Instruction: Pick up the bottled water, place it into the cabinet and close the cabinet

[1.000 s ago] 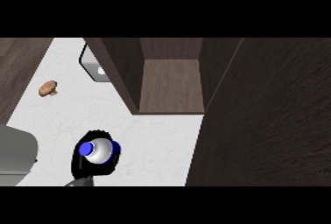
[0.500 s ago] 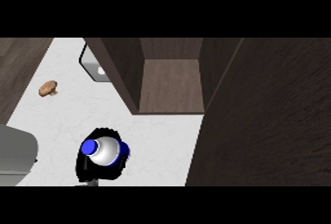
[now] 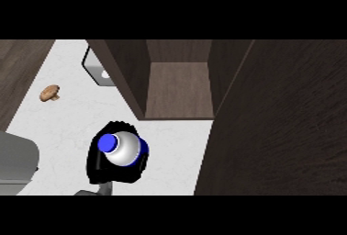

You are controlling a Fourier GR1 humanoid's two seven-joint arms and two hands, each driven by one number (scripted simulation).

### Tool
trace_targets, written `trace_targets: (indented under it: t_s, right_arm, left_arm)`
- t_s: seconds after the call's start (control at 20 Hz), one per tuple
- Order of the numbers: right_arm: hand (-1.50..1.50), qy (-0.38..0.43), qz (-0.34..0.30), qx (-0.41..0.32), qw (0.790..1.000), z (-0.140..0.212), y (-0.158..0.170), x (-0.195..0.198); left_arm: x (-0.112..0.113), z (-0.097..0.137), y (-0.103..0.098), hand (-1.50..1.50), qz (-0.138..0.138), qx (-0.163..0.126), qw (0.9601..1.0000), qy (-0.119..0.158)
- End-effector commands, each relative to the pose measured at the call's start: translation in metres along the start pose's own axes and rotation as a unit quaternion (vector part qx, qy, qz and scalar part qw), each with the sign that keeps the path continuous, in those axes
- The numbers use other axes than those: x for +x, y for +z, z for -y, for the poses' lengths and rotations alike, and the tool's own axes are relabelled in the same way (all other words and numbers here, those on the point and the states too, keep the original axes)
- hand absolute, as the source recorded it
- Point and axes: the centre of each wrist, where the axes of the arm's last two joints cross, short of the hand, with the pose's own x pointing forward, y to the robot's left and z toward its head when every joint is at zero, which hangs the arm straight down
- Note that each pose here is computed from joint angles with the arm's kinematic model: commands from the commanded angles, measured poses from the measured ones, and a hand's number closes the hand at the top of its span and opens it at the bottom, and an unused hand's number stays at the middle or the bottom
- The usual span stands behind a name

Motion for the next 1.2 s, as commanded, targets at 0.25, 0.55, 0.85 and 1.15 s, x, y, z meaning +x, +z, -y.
trace_targets:
  t_s: [0.25, 0.55, 0.85, 1.15]
  right_arm:
    - [-1.50, 0.001, 0.042, -0.009, 0.999, 0.006, 0.015, 0.011]
    - [-1.50, 0.002, 0.032, -0.009, 0.999, 0.009, 0.020, 0.035]
    - [-1.50, 0.003, 0.032, -0.007, 0.999, 0.012, 0.023, 0.024]
    - [-1.50, 0.002, 0.032, -0.009, 0.999, 0.013, 0.013, 0.018]
  left_arm:
    - [0.029, 0.069, -0.046, 1.50, 0.001, -0.013, 0.9999, -0.009]
    - [0.039, 0.092, -0.068, 1.50, 0.027, -0.005, 0.9993, -0.026]
    - [0.041, 0.093, -0.104, 1.50, 0.039, 0.004, 0.9971, -0.065]
    - [0.027, 0.112, -0.119, 1.50, 0.021, 0.014, 0.9936, -0.110]
